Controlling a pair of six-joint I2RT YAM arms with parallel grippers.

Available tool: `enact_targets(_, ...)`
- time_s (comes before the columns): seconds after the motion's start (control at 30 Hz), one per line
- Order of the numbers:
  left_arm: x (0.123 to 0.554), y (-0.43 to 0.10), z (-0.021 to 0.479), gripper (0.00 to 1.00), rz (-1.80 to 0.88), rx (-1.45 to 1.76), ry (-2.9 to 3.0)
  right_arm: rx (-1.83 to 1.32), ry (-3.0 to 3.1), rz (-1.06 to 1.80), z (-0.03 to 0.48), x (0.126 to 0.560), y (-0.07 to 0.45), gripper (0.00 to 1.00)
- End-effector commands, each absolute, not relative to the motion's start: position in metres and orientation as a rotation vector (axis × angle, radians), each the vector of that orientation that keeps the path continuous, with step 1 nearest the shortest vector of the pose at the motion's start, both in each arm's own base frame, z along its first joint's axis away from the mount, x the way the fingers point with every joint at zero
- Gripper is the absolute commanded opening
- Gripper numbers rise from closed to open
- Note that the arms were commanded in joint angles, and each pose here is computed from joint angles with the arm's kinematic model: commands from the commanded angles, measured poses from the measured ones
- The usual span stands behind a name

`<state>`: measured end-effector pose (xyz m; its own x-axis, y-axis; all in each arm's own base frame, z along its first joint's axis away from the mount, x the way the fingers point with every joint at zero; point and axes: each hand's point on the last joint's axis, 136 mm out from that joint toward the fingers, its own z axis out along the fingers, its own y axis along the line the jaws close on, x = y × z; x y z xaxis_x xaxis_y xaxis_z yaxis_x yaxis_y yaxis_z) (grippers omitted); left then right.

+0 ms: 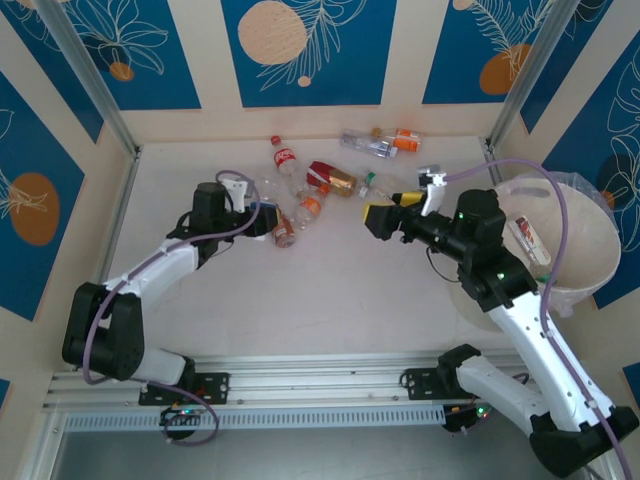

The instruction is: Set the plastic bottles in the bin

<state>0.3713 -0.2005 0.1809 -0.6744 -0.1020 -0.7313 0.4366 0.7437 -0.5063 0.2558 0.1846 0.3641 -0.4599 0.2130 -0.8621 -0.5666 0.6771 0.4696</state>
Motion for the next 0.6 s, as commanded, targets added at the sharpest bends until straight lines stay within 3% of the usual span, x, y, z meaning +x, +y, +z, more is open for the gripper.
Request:
enact_targets(0.0, 0.346, -0.243, 0.233, 0.00, -1.152, 0.468, 1.927, -0.254, 1.792, 0.954, 0.380, 0.264, 0.195, 0.99)
enact_targets(0.3, 0.302, -0.286, 0.282, 0.00, -1.321, 0.729, 1.754, -0.403, 1.763, 1.146, 0.392, 0.255, 0.232, 0.99)
enact_targets(0.57, 0.271, -0.308, 0.320, 0.00, -1.396, 0.850, 1.609, -0.310, 1.771, 1.211, 0.389, 0.269, 0.238, 0.99)
